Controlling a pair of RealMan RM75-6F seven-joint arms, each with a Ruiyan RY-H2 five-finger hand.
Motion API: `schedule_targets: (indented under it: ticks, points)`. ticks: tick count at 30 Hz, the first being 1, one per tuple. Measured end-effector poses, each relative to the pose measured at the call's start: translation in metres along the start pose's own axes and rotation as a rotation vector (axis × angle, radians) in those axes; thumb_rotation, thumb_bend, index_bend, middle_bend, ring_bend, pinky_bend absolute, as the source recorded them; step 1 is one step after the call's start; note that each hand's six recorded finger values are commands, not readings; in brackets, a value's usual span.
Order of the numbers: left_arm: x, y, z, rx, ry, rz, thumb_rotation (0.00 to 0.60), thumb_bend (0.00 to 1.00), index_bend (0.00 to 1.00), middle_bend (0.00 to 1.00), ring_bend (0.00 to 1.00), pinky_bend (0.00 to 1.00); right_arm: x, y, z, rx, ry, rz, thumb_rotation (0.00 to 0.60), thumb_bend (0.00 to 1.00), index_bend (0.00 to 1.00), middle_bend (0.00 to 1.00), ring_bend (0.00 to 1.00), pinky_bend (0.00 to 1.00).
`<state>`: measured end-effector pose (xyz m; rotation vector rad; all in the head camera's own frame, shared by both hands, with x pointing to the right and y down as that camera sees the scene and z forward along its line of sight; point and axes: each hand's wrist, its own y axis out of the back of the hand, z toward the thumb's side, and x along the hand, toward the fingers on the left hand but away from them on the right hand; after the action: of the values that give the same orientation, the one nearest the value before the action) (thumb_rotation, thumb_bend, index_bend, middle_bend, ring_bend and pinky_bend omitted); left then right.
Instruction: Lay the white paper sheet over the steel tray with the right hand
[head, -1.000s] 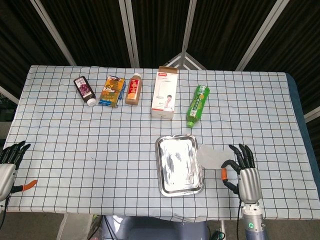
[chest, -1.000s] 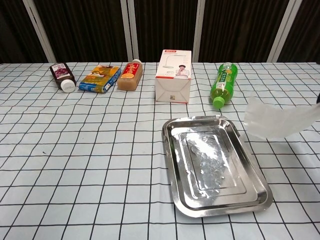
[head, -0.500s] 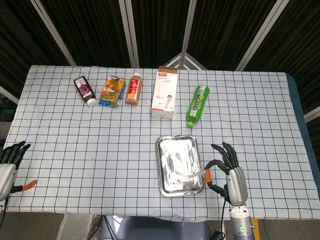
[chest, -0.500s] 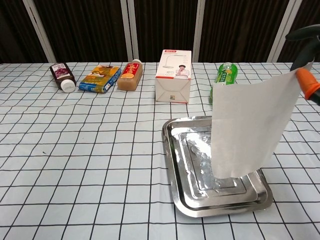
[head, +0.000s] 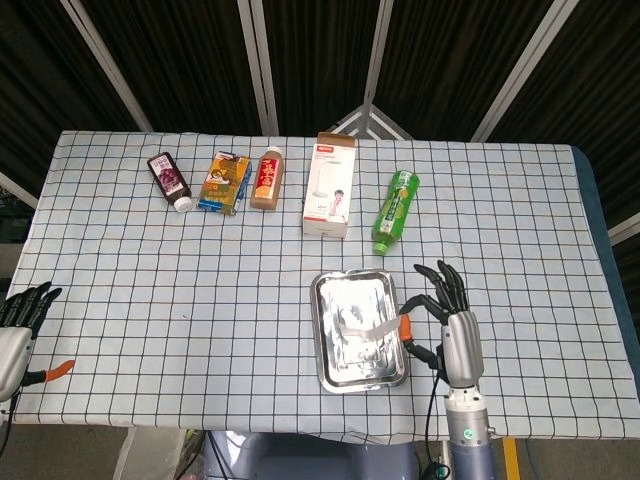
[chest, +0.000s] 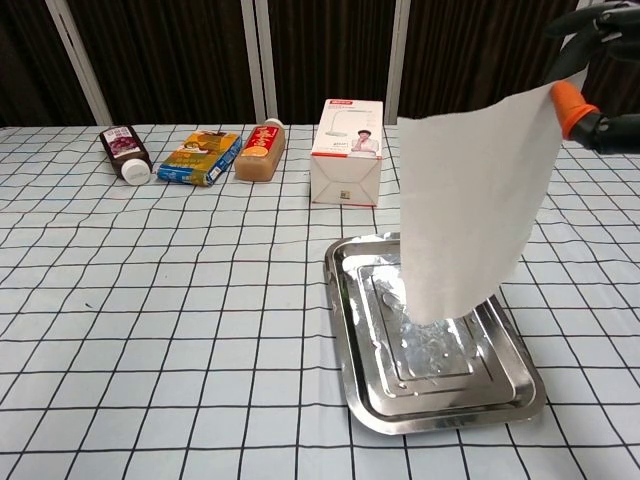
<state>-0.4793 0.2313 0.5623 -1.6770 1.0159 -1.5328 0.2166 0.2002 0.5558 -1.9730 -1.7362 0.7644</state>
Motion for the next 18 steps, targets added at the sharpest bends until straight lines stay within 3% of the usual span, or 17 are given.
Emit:
schedule_targets:
  ticks: [5,9,18]
  points:
    - [0.0,0.0,0.001,0.0,-0.003,0.0,0.6,0.0,0.0,0.0,0.0,0.0,0.006,0.0,0.0,-0.005,-0.029,-0.018,0.6,0.57,0.64,0.21,0.06,0.0]
    - [-0.001,0.0,0.002,0.001,-0.008,0.0,0.6,0.0,0.0,0.0,0.0,0.0,0.023,-0.005,-0.01,0.012,-0.07,0.008,0.6,0.57,0.64,0.21,0.06,0.0]
    - [-0.001,0.0,0.003,-0.001,-0.015,0.004,0.6,0.0,0.0,0.0,0.0,0.0,0.066,-0.034,-0.049,0.111,-0.129,0.157,0.6,0.57,0.66,0.21,0.06,0.0]
